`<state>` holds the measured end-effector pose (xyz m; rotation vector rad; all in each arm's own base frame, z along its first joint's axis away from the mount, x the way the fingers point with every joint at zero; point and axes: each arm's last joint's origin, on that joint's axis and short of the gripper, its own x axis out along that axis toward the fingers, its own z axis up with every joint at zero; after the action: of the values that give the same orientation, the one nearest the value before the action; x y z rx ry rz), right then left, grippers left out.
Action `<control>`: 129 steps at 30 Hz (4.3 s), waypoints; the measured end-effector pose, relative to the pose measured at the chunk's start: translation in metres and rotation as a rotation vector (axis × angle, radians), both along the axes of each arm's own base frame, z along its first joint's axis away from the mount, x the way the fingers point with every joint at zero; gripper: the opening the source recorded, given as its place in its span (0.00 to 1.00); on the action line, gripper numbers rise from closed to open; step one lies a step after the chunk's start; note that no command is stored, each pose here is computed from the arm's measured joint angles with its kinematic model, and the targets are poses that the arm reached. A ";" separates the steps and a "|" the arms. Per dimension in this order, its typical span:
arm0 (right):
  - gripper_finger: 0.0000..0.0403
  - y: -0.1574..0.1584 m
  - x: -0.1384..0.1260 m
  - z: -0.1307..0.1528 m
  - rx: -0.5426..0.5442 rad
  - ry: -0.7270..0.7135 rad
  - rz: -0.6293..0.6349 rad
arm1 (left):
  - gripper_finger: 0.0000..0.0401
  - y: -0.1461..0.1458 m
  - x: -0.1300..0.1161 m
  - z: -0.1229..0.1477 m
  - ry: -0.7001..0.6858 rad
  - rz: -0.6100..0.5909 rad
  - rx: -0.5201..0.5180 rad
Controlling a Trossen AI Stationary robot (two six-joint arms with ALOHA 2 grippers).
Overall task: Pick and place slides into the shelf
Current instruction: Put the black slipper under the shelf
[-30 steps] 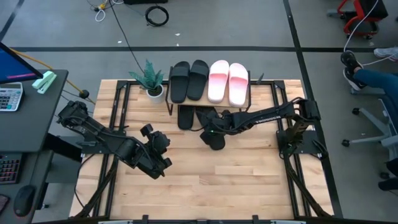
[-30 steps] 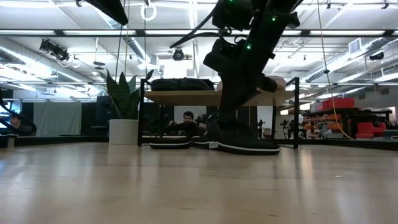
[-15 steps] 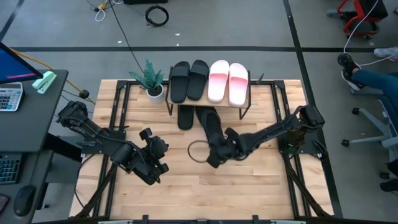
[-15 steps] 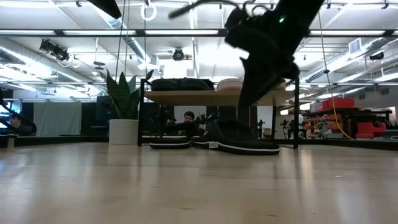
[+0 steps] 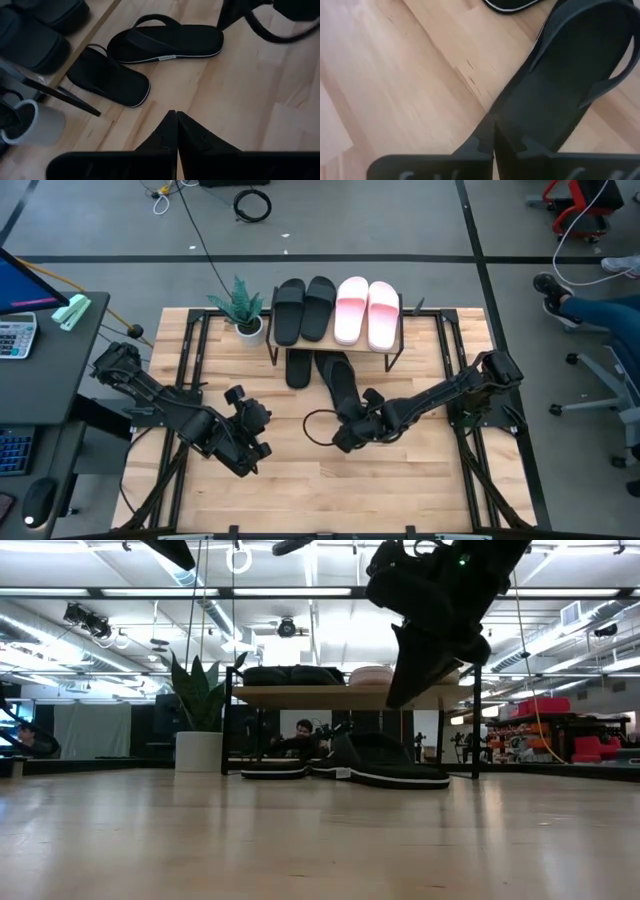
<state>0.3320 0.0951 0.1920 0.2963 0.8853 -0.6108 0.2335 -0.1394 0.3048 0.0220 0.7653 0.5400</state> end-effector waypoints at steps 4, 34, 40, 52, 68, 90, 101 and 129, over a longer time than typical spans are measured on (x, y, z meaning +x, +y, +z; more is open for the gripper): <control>0.01 -0.004 -0.007 -0.013 0.024 0.020 -0.035 | 0.03 0.001 -0.001 0.004 0.014 -0.023 0.019; 0.00 -0.067 -0.021 -0.074 0.047 -0.220 -0.209 | 0.06 0.000 0.000 0.012 -0.001 -0.020 0.008; 0.00 -0.088 -0.015 -0.072 0.001 -0.261 -0.244 | 0.02 0.001 -0.001 0.012 0.007 -0.030 0.018; 0.00 -0.064 -0.011 -0.066 -0.056 -0.270 -0.139 | 0.06 0.000 0.000 0.012 0.019 -0.045 0.033; 0.00 -0.052 -0.010 -0.095 -0.063 -0.198 -0.171 | 0.05 0.000 0.000 0.012 0.000 -0.026 0.013; 0.00 -0.108 0.009 -0.102 -0.076 -0.259 -0.169 | 0.06 0.001 0.000 0.012 -0.002 -0.025 0.020; 0.00 -0.108 0.013 -0.099 -0.050 -0.306 -0.121 | 0.01 0.001 0.001 0.012 -0.004 -0.026 0.039; 0.00 -0.099 0.014 -0.095 -0.148 -0.290 -0.062 | 0.06 0.002 0.001 0.012 0.003 -0.034 0.047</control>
<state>0.3462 -0.0036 0.0973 0.2711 0.5509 -0.6677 0.2341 -0.1379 0.3169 0.0791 0.7535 0.5256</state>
